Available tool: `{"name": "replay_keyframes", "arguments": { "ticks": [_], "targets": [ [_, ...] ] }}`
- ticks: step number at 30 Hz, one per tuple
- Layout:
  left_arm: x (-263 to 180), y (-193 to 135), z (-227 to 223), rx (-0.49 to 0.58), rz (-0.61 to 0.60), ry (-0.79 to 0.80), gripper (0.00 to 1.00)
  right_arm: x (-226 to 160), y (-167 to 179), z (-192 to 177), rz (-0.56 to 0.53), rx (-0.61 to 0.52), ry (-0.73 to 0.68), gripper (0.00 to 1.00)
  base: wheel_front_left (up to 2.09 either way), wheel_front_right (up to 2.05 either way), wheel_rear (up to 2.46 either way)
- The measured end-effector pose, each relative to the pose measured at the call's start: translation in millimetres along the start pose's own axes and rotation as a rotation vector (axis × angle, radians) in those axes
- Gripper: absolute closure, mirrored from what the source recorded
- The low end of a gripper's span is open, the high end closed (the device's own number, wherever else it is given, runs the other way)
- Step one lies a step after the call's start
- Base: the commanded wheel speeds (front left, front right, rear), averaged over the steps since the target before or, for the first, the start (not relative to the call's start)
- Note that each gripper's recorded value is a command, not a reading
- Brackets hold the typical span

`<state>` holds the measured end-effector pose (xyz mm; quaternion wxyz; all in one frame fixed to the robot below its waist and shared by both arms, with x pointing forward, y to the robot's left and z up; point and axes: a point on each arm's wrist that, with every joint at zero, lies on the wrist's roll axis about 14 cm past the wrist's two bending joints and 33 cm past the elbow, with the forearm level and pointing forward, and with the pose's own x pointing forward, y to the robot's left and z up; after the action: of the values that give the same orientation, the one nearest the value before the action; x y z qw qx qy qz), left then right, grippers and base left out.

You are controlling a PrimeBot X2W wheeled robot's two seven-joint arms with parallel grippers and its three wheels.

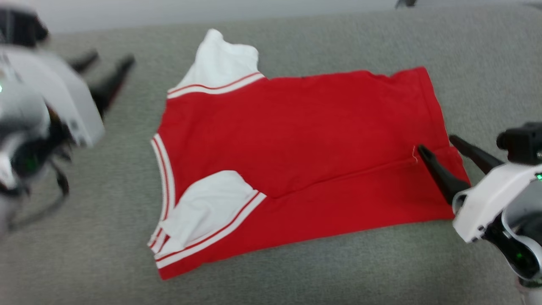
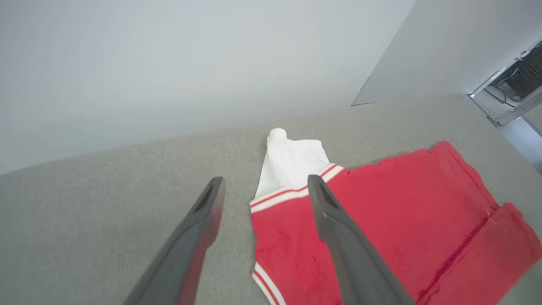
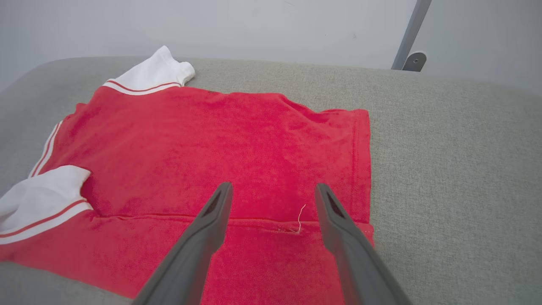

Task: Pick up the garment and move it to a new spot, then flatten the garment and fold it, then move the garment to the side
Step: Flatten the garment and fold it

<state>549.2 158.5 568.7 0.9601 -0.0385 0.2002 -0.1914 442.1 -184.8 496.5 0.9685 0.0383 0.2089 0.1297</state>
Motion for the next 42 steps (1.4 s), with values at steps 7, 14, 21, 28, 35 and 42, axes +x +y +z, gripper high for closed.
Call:
{"name": "replay_keyframes", "arguments": {
  "ticks": [7, 14, 21, 28, 35, 42],
  "targets": [
    [83, 17, -4, 0.069, 0.015, 0.12, 0.0, 18, -6, -5, -0.01, 0.014, -0.005, 0.0, 0.0, 0.0, 0.0],
    [137, -1, -30, 0.016, -0.076, 0.291, 0.0, 24, -20, -9, -0.044, 0.016, 0.003, 0.0, 0.0, 0.0, 0.0],
    [173, -13, -81, 0.01, -0.1, 0.52, 0.0, 24, -37, -26, -0.086, 0.025, 0.043, 0.0, 0.0, 0.0, 0.0],
    [198, -12, -107, 0.016, -0.098, 0.56, 0.78, 24, -48, -45, -0.114, 0.027, 0.097, 0.0, 0.0, 0.0, 0.0],
    [203, -19, -106, 0.002, -0.137, 0.538, 1.0, 41, -53, -28, -0.089, -0.03, 0.125, 0.0, 0.0, 0.0, 0.0],
    [201, -32, -102, 0.037, -0.185, 0.515, 1.0, 78, -79, -7, -0.113, -0.132, 0.3, 0.0, 0.0, 0.0, 0.0]
  ]
}}
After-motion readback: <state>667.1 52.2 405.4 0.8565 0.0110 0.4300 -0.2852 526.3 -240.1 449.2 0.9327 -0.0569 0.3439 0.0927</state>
